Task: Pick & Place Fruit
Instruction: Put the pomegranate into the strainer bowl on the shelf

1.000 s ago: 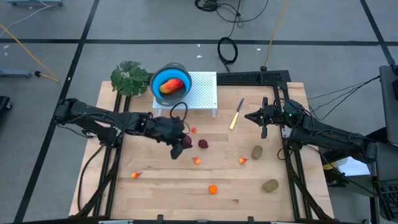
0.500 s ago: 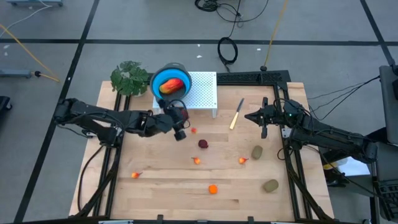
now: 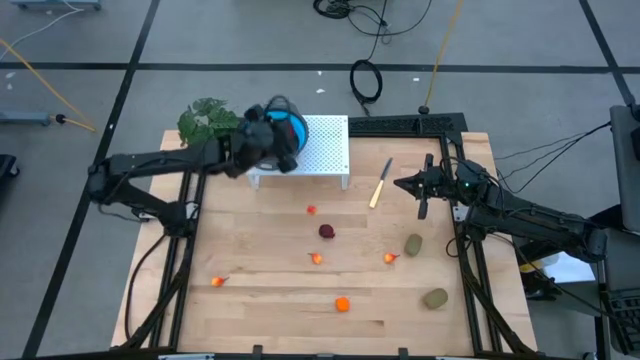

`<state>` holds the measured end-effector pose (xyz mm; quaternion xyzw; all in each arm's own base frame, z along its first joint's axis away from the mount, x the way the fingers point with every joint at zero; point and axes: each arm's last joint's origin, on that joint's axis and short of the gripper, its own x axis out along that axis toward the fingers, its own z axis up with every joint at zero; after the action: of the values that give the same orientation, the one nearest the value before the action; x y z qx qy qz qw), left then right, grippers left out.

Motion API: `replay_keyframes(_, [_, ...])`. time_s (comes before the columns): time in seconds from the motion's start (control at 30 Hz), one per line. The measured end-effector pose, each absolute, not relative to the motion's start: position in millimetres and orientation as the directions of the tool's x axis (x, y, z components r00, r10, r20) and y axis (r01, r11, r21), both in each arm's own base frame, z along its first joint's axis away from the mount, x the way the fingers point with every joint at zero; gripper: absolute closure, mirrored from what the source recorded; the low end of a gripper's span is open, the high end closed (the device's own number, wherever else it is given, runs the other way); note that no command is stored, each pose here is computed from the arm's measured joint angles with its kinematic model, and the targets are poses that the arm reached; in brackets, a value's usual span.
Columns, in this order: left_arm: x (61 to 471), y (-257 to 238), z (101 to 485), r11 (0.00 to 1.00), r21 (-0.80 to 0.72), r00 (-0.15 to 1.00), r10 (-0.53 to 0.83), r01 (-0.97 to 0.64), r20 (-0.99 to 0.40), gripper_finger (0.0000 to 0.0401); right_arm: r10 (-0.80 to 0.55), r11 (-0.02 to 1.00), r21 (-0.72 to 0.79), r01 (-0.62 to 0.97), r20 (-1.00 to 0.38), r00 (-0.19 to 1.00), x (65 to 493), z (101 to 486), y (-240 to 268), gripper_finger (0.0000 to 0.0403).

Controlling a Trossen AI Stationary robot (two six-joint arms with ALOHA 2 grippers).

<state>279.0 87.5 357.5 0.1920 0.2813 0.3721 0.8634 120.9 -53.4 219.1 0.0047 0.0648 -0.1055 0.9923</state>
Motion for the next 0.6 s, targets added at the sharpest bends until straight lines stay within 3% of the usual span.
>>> replay_keyframes(0.3, [256, 142, 352, 0.718, 0.413, 0.569, 0.696, -0.56, -0.439, 0.0213, -0.205, 0.978, -0.003, 0.207, -0.13, 0.97, 121, 219, -53, 0.0403])
replay_keyframes(0.6, [244, 149, 338, 0.831, 0.169, 0.612, 0.513, -0.53, -0.602, 0.0213, -0.206, 0.978, -0.004, 0.208, -0.13, 0.97, 121, 219, -53, 0.0403])
